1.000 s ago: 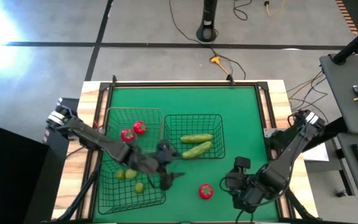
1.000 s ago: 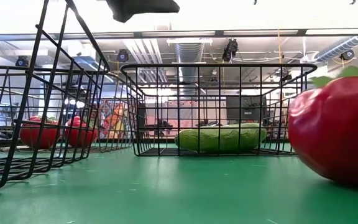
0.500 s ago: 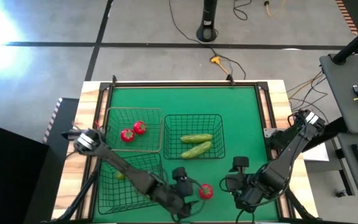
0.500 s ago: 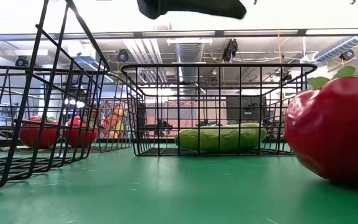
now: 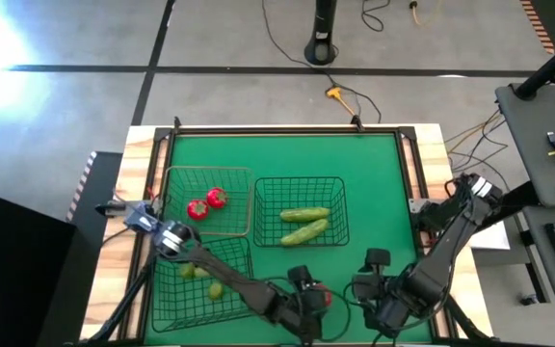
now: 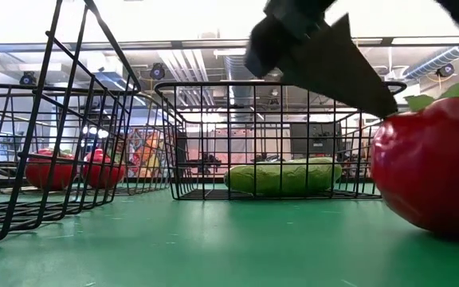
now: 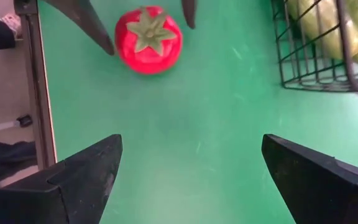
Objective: Sort produce into baskets
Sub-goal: Put the tomato into the gold wire basket
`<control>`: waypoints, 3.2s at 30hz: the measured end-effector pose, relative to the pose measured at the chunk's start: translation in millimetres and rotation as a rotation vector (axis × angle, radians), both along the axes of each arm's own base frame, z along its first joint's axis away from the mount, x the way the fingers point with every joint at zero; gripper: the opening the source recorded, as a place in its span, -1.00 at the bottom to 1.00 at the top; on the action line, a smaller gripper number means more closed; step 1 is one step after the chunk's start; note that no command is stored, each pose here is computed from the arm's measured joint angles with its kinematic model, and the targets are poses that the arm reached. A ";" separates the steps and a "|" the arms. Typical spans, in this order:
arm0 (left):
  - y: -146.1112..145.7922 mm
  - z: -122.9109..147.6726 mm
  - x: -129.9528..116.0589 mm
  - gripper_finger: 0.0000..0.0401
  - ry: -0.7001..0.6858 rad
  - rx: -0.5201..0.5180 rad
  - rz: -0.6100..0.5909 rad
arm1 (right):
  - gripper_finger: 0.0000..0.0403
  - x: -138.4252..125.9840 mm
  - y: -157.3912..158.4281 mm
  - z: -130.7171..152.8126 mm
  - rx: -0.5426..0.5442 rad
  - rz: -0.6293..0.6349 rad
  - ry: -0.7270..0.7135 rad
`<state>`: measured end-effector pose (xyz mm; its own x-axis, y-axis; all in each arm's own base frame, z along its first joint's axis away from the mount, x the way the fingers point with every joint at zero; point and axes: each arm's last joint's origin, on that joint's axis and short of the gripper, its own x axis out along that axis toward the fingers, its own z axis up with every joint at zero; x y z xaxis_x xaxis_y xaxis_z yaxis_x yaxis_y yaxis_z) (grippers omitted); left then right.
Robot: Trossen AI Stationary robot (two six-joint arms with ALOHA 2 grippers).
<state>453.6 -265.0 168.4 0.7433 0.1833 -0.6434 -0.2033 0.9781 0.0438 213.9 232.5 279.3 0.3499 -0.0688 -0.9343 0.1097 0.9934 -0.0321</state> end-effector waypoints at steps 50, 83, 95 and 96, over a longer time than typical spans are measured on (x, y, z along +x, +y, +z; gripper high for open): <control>42.7 131.9 -134.8 0.36 -0.211 0.296 0.590 | 0.89 -25.9 55.1 -45.2 -0.133 0.124 -0.081; 228.6 46.5 -296.3 0.37 0.127 -0.281 0.909 | 0.88 59.4 -15.1 -55.9 -0.212 0.167 -0.103; 259.7 22.6 -270.6 0.50 0.145 -0.323 0.993 | 0.88 71.7 -24.4 -52.4 -0.155 0.150 -0.125; 260.1 21.9 -270.3 0.54 0.149 -0.320 0.996 | 0.88 71.6 -25.6 -50.5 -0.156 0.144 -0.132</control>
